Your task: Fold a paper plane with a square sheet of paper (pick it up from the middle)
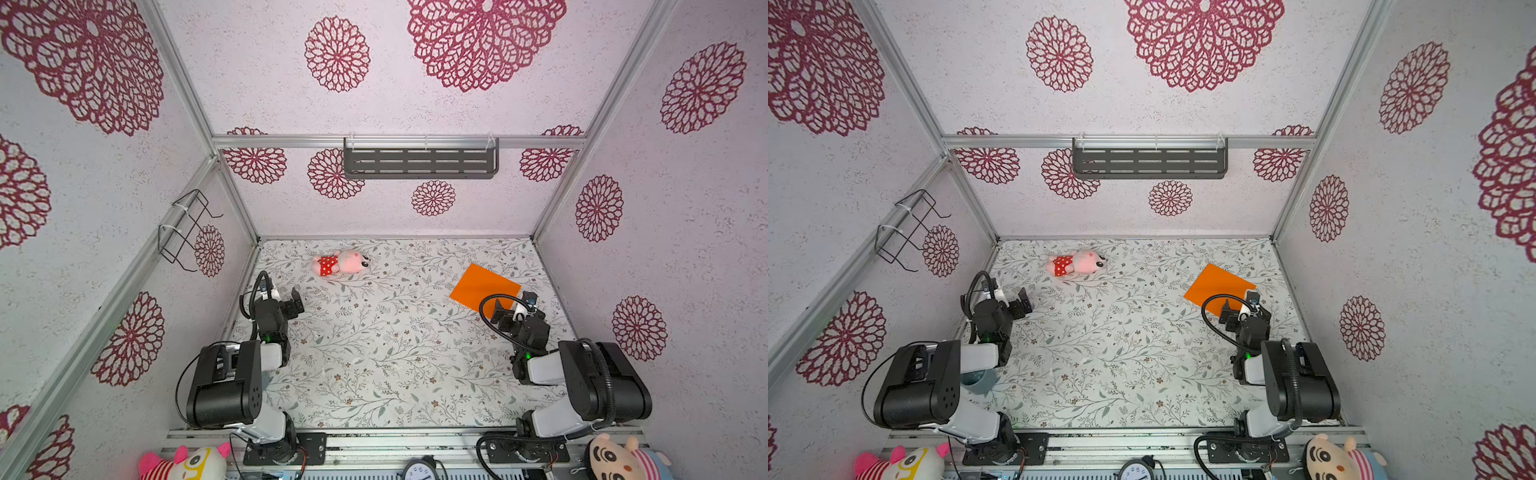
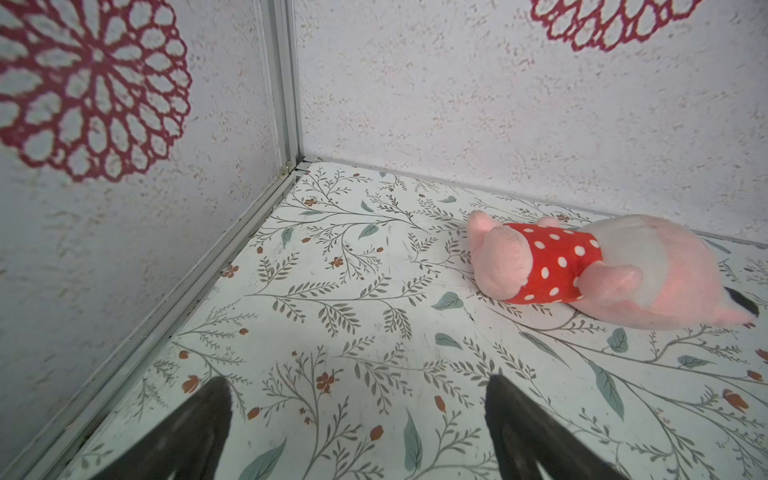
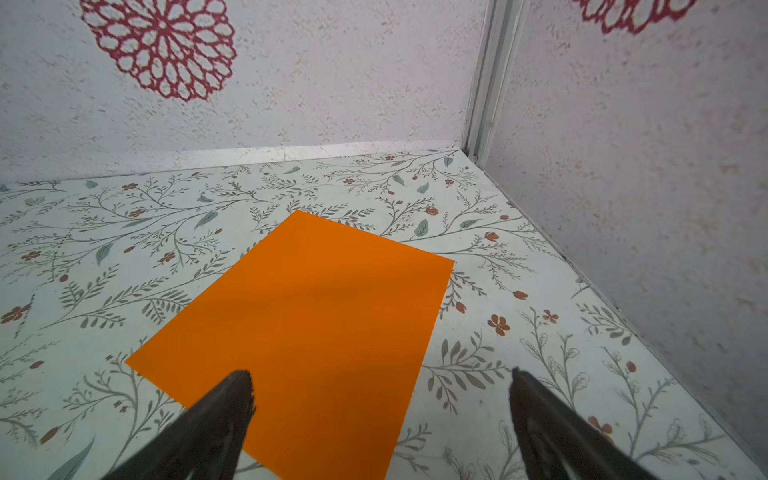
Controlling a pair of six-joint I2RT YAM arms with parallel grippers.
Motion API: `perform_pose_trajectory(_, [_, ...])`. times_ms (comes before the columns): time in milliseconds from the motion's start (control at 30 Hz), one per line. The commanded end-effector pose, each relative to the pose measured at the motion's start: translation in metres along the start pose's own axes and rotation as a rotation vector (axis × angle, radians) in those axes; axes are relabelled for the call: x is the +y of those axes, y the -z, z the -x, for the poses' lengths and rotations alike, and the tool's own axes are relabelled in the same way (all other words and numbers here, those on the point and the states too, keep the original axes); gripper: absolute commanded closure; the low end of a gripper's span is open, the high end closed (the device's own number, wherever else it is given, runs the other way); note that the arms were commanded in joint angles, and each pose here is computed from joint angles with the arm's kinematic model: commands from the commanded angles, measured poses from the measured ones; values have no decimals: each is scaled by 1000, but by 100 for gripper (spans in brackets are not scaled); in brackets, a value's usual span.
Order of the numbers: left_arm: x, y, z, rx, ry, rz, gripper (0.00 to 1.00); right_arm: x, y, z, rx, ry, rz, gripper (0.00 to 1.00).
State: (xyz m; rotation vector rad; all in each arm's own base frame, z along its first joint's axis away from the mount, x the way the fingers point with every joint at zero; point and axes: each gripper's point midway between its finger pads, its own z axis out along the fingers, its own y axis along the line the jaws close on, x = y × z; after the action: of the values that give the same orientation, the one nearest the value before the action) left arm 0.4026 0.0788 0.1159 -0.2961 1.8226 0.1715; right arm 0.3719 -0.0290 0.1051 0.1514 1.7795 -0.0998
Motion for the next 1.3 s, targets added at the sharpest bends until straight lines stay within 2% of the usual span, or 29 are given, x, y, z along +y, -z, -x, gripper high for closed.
perform_pose_trajectory(0, [-2, -1, 3, -11, -19, 1, 3, -3, 1, 10, -44, -22, -15, 1])
perform_pose_trajectory(867, [-2, 0, 3, -16, -16, -4, 3, -3, -1, 10, -36, -5, -40, 1])
perform_pose_trajectory(967, [-2, 7, 11, -52, -21, 5, 3, -10, 5, 19, -55, -20, -76, 1])
perform_pose_trajectory(1100, [4, 24, 35, -74, -25, 97, 3, -12, 9, 44, -39, -7, -128, 1])
perform_pose_trajectory(1200, [5, 28, 52, -54, -49, 207, 3, -16, 10, 65, 14, -136, -172, 1])
perform_pose_trajectory(1267, [-6, 27, 66, -19, -26, 214, 3, -11, 7, 74, 101, -234, -168, 1])
